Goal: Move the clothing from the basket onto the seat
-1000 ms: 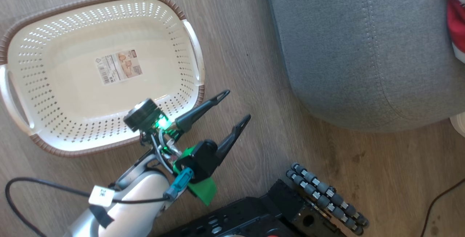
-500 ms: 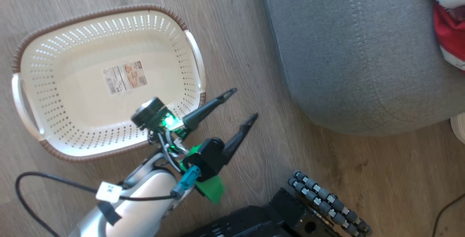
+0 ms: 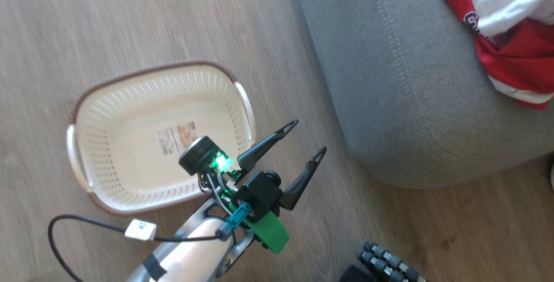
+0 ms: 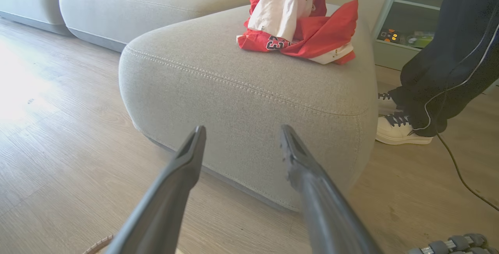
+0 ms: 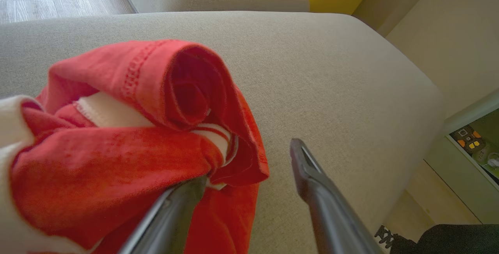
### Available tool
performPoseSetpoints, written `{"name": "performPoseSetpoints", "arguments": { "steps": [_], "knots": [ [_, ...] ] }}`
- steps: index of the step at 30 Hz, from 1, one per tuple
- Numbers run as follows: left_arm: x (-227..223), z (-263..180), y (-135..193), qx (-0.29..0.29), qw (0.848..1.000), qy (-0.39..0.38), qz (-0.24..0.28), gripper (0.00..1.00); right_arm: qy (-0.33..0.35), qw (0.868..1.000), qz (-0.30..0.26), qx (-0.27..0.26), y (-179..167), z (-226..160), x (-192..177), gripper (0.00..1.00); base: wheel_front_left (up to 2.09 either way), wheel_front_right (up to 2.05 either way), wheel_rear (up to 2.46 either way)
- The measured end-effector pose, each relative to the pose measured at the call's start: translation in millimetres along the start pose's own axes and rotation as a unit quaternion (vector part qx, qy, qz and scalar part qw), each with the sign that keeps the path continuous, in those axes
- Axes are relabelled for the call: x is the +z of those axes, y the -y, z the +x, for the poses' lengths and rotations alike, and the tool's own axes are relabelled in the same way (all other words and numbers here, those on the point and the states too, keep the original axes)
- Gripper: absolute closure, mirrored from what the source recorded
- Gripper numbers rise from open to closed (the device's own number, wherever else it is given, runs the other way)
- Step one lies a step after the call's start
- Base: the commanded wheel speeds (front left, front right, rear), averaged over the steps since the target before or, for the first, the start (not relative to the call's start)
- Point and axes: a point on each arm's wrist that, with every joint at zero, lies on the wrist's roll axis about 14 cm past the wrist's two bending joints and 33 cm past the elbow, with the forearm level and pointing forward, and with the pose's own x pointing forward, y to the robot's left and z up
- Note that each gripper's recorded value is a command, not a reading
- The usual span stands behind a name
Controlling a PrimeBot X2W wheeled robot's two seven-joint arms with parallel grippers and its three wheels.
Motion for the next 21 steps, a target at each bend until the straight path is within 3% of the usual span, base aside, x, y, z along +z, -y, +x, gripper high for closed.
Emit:
{"name": "performPoseSetpoints", "arguments": {
  "steps": [8,14,18,21],
  "knots": [
    [41.7,-4.6,4.9,0.025,0.999,0.031,0.022,0.00,0.026,1.000,-0.005,0.004,23.9,-24.7,25.8,0.00,0.00,0.00,0.00],
    [68.7,-14.4,13.1,0.041,0.997,0.052,0.035,0.00,0.096,0.995,0.014,0.011,37.8,-44.1,67.9,0.00,0.00,0.00,0.00],
    [83.7,-20.7,14.5,0.055,0.995,0.064,0.049,0.00,0.130,0.991,0.023,0.016,47.1,-57.0,77.4,0.00,0.00,0.00,0.00],
    [91.9,-30.1,10.7,0.077,0.993,0.069,0.054,0.00,0.181,0.982,0.032,0.043,36.6,-69.4,94.1,0.00,0.00,0.00,0.00]
  ]
}}
